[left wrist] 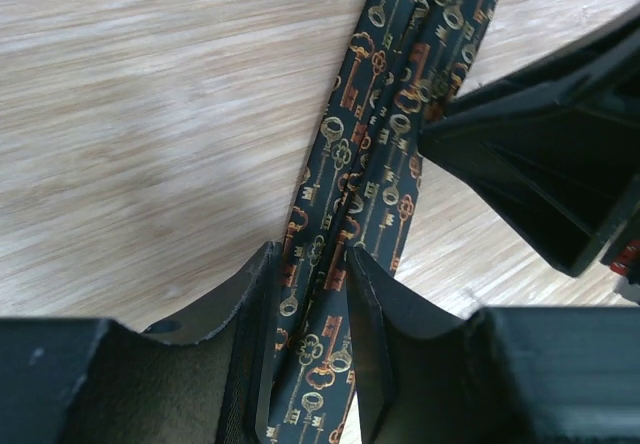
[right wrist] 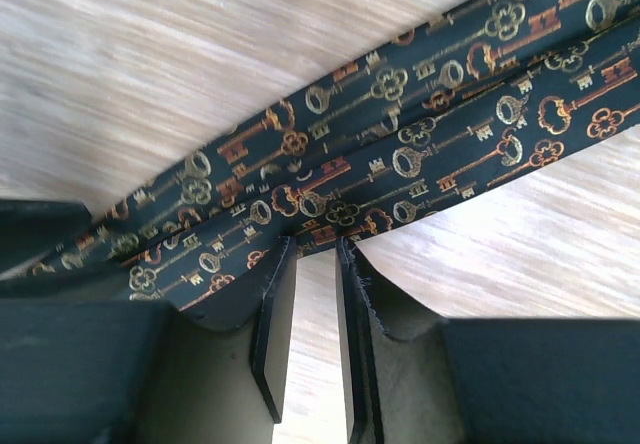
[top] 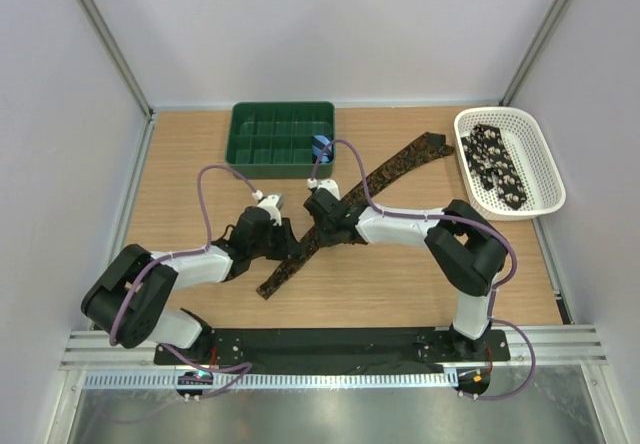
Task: Roll the ties
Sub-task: Flatten the tie
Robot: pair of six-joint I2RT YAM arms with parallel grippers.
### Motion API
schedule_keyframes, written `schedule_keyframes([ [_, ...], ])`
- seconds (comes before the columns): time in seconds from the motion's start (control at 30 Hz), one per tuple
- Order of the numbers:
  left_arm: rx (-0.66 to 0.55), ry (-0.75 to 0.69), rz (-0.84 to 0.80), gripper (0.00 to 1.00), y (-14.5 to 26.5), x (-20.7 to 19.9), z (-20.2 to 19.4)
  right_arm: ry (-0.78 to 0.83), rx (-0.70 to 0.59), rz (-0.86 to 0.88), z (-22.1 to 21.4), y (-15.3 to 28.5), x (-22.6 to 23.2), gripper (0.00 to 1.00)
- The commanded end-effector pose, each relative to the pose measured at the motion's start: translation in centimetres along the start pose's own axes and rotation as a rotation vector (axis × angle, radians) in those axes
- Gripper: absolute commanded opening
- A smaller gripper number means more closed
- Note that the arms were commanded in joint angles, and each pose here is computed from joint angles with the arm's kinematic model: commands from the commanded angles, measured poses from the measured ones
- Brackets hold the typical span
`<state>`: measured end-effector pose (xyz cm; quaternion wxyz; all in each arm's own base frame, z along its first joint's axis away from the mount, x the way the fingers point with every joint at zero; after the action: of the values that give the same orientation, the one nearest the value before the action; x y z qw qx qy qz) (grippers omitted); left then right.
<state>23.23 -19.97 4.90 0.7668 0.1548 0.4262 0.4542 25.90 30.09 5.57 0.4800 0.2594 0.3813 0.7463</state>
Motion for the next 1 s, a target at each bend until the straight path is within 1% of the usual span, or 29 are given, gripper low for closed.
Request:
schedule_keyframes([
  [0.0,0.075,0.009,0.001,0.36,0.1,0.5,-1.7,-0.002,-0.061,-0.004,1.9,0.1,0.6,0.29],
  [0.2,0.08,0.007,-0.013,0.35,0.0,0.4,-1.8,-0.015,-0.1,0.003,2.5,0.2,0.6,0.28],
  [0.37,0.087,0.001,-0.053,0.34,0.0,-0.1,-1.9,-0.07,-0.19,0.081,2.7,1.3,0.8,0.29],
  [0.6,0.062,-0.008,-0.054,0.34,0.4,-0.1,-1.6,-0.07,-0.19,0.114,3.6,0.9,1.4,0.29],
  [0.77,0.077,-0.007,-0.054,0.34,0.3,0.0,-1.9,-0.075,-0.171,0.122,3.7,0.2,1.5,0.29],
  [0.9,0.074,-0.01,-0.059,0.34,0.4,-0.2,-1.8,-0.077,-0.17,0.128,3.5,0.3,1.3,0.3],
  [0.97,0.057,-0.01,-0.052,0.34,0.5,-0.2,-1.5,-0.076,-0.177,0.135,3.5,1.1,1.2,0.3],
])
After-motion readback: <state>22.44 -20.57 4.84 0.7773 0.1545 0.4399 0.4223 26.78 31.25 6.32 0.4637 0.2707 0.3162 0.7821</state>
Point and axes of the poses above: each gripper's point midway between its finger pads, its own y axis back along the fingers, its own x axis along the line the jaws close on, z = x × y, the point moved 4 cm from there along y, back along the fingers, and after that the axes turned 5 degrees about y, right-handed, at the moved point
